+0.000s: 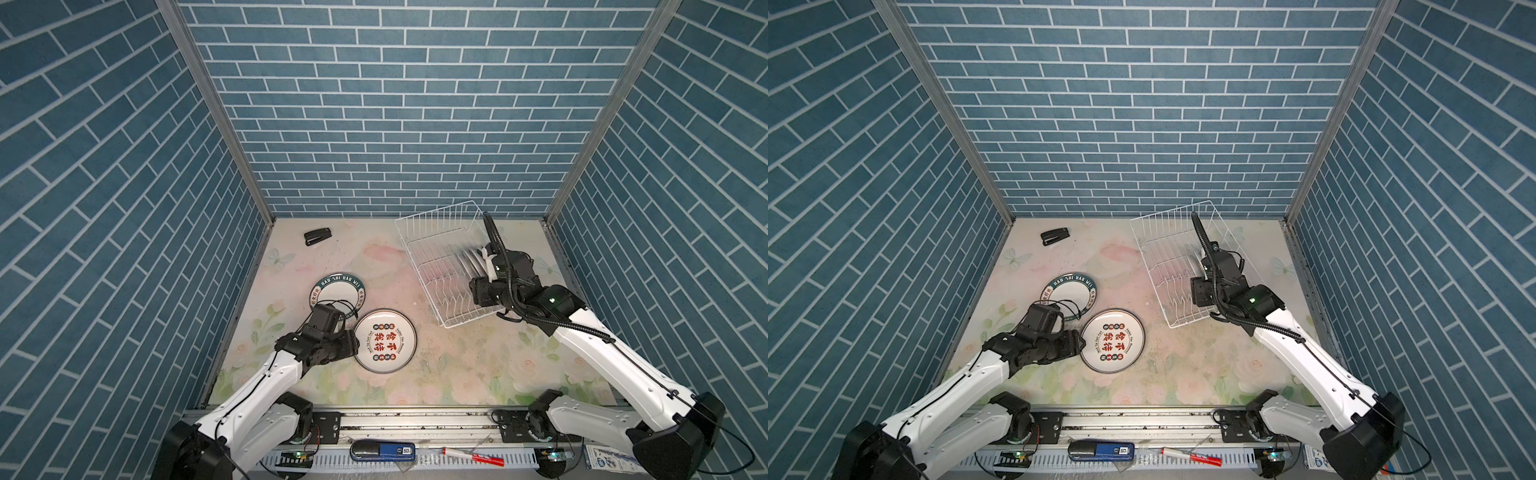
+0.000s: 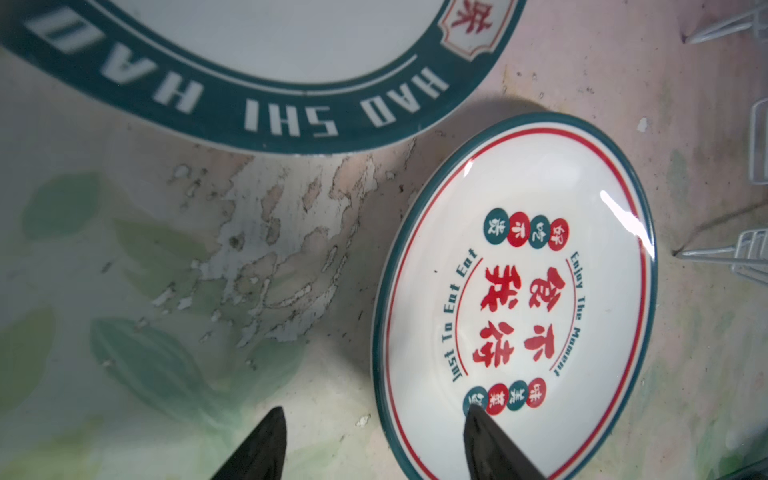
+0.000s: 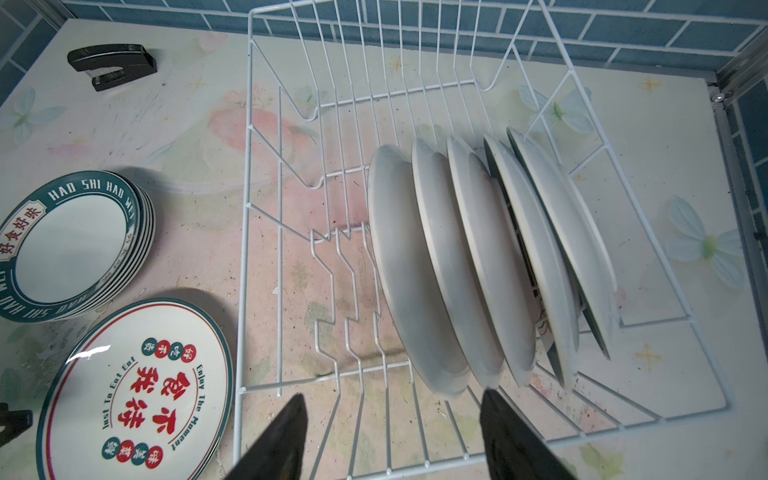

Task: Unload the plates from the dish rack
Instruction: 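Set the white plate flat beside the green stack and open the left gripper, then raise the left gripper while the right gripper reaches into the rack plates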

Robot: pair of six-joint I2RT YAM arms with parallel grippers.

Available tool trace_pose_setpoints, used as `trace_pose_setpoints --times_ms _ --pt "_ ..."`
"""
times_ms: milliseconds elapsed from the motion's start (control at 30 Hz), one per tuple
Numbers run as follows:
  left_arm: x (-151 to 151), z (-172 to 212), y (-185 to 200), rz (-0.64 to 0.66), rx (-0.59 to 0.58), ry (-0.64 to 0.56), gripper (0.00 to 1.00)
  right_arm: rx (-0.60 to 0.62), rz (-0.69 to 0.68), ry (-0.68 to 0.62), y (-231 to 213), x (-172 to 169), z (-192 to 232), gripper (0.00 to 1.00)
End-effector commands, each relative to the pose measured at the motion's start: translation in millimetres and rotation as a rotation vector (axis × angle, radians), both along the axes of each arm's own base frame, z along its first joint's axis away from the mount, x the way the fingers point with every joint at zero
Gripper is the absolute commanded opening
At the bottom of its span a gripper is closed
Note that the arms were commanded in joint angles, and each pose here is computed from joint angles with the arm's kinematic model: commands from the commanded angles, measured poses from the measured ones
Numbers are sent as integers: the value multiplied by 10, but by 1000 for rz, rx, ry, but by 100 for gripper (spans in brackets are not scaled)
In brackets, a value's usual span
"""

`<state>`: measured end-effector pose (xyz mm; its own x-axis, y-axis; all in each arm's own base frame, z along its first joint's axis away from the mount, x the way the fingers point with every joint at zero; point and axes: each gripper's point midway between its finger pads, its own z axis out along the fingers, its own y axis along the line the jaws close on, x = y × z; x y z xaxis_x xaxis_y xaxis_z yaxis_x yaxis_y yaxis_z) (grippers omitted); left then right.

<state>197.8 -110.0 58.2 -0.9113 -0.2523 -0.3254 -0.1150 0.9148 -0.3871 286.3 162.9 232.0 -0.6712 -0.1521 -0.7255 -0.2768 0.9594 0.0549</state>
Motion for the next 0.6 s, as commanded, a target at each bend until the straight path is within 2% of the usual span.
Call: trace_pose_setpoints --times_ms 0,67,200,433,567 --pt "-3 75 107 7 56 -21 72 -16 29 -39 39 56 213 65" --pt "38 146 109 11 57 -43 79 -26 47 -39 84 77 221 65" --pt "129 304 138 19 78 -93 85 -59 71 -30 156 133 187 65" --pt "240 575 253 83 108 -186 90 -113 81 -54 248 256 222 63" --pt "255 644 351 128 134 -221 97 -199 65 -66 275 317 213 63"
